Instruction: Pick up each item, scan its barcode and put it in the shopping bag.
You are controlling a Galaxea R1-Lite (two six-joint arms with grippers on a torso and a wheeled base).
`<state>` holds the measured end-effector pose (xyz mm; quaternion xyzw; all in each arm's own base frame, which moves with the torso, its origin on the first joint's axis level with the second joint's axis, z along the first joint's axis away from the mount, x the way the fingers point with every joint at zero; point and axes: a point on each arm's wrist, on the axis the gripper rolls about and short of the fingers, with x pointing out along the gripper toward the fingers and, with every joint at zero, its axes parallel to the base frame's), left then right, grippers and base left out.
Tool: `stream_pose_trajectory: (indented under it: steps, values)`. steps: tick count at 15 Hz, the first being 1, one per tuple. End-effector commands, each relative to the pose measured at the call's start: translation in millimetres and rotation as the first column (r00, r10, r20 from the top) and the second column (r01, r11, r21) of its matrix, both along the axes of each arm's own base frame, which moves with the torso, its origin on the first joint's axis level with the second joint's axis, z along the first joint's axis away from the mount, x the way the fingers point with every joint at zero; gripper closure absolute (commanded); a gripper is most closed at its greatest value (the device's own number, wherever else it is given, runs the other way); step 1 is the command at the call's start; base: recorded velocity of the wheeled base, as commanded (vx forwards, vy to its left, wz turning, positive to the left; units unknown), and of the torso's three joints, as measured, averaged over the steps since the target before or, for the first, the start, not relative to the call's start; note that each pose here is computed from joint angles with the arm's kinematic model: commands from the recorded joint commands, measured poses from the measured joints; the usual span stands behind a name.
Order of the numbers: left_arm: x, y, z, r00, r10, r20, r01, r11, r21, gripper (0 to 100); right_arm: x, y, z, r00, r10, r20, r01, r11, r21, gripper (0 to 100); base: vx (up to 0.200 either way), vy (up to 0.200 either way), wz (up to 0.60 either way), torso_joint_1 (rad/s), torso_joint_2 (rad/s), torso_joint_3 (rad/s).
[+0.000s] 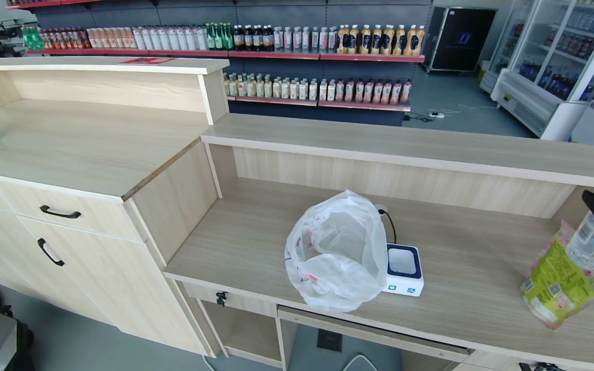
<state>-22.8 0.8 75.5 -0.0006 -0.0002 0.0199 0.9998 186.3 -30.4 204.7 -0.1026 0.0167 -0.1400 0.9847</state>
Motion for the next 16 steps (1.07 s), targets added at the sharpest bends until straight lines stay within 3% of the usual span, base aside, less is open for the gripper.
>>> stream_pose_trajectory:
  steps: [1,7,11,13,16]
  values:
    - [0.0,0.0,0.0,1.0,0.0,0.0,0.0,1.0,0.0,0,-0.2,19.6,6.9,0.995,0.094,0.03,-0.094,0.996,-0.01,100,0.0,0.0,0.6,-0.007,0.0,-0.007]
    - [0.0,0.0,0.0,1.0,0.002,0.0,-0.002,1.0,0.0,0,31.9,39.8,6.0,0.99,0.141,0.015,-0.142,0.99,0.02,100,0.0,0.0,0.6,0.002,0.0,0.001]
    - [0.0,0.0,0.0,1.0,0.002,0.0,-0.002,1.0,0.0,0,85.5,38.4,-34.9,0.969,0.247,-0.02,-0.244,0.965,0.093,100,0.0,0.0,0.0,0.0,0.0,0.0]
    - [0.0,0.0,0.0,1.0,0.0,0.0,0.0,1.0,0.0,0,115.3,41.9,-54.5,0.937,0.349,0.035,-0.351,0.932,0.09,100,0.0,0.0,0.0,0.0,0.0,0.0]
    - [0.0,0.0,0.0,1.0,0.002,0.0,-0.002,1.0,0.0,0,134.8,44.2,-83.2,0.891,0.453,0.037,-0.454,0.887,0.086,100,0.0,0.0,0.0,0.0,0.0,0.0]
